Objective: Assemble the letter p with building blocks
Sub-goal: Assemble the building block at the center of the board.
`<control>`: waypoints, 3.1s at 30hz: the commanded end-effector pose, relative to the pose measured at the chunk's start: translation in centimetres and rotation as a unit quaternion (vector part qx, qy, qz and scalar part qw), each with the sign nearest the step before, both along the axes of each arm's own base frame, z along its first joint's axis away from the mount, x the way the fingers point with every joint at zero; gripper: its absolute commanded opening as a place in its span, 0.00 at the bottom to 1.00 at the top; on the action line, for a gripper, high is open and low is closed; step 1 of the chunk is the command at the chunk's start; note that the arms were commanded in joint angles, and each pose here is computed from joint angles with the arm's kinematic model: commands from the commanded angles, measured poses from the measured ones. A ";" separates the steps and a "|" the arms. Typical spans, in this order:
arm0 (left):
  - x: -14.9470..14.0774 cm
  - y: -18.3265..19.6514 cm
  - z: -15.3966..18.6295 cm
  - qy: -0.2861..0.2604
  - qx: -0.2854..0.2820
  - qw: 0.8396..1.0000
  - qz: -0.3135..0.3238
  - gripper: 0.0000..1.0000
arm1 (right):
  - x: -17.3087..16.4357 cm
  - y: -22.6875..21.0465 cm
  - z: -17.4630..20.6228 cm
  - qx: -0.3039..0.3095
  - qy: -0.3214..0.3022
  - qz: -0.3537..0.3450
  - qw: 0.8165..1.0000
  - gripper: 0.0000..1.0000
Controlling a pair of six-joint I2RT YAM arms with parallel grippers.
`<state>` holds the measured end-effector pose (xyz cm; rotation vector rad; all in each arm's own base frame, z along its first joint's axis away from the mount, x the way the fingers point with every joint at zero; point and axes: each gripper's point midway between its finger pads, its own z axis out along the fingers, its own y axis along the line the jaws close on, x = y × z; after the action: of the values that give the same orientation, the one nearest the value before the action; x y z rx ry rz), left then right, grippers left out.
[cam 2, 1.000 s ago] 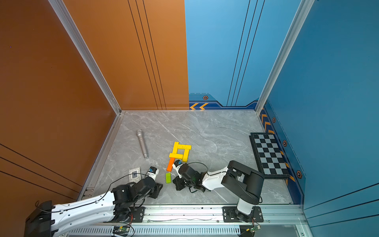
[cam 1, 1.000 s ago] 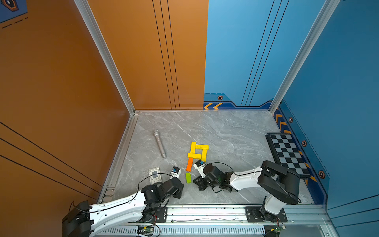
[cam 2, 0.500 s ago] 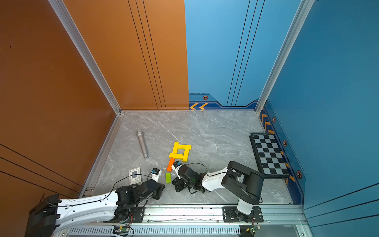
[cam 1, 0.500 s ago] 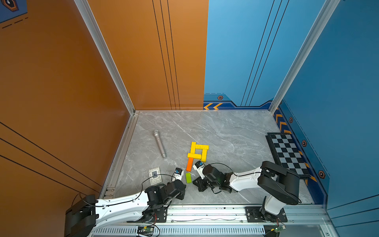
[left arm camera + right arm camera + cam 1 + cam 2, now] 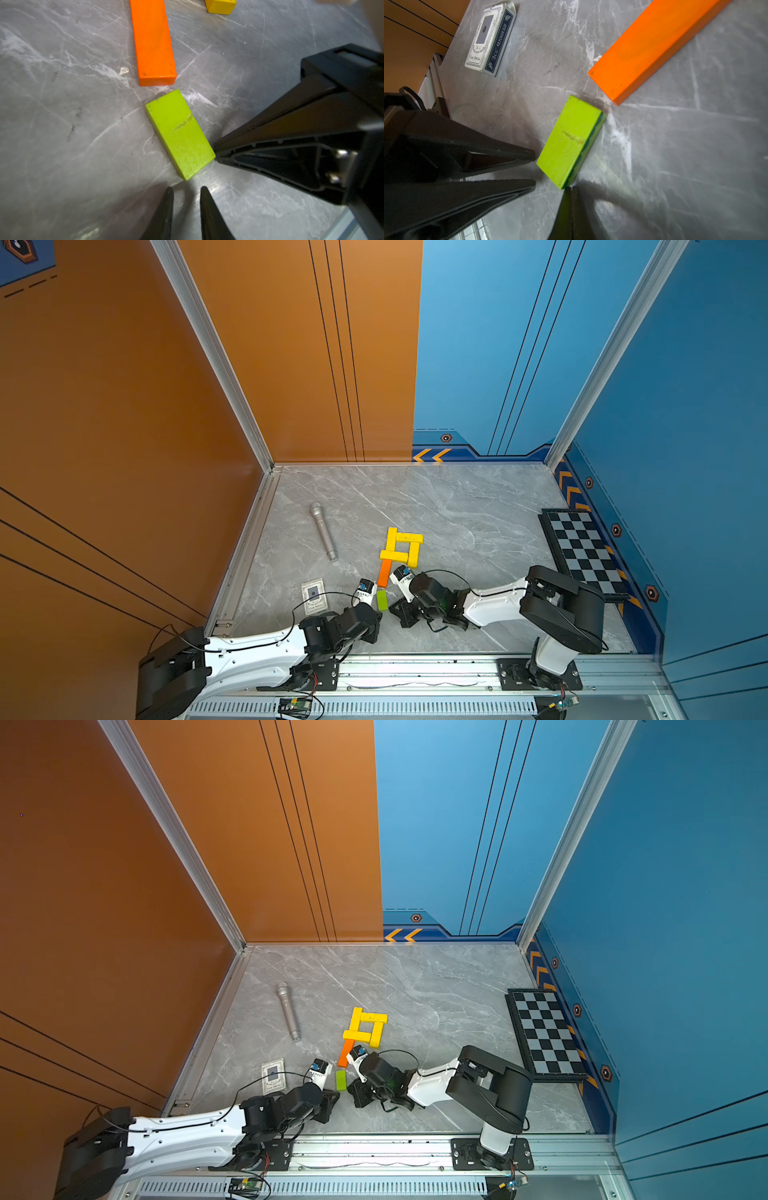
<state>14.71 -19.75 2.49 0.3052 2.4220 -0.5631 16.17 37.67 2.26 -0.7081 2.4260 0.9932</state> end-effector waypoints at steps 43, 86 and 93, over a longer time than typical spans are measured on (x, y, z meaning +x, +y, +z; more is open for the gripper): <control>-0.1 3.3 -0.6 -0.011 0.039 0.999 0.030 0.26 | -0.2 0.3 -2.1 -0.015 0.034 0.004 0.999 0.00; 0.4 3.2 -1.2 -0.011 0.059 0.998 0.032 0.26 | 0.8 0.0 -2.6 -0.013 0.042 -0.012 0.999 0.00; 0.4 3.4 -1.3 -0.010 0.059 0.998 0.036 0.26 | 0.9 -0.1 -2.8 -0.014 0.044 -0.013 0.999 0.00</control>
<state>15.42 -17.67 2.30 0.2597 2.4019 -0.4570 17.22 39.12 2.21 -0.6756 2.4216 1.0845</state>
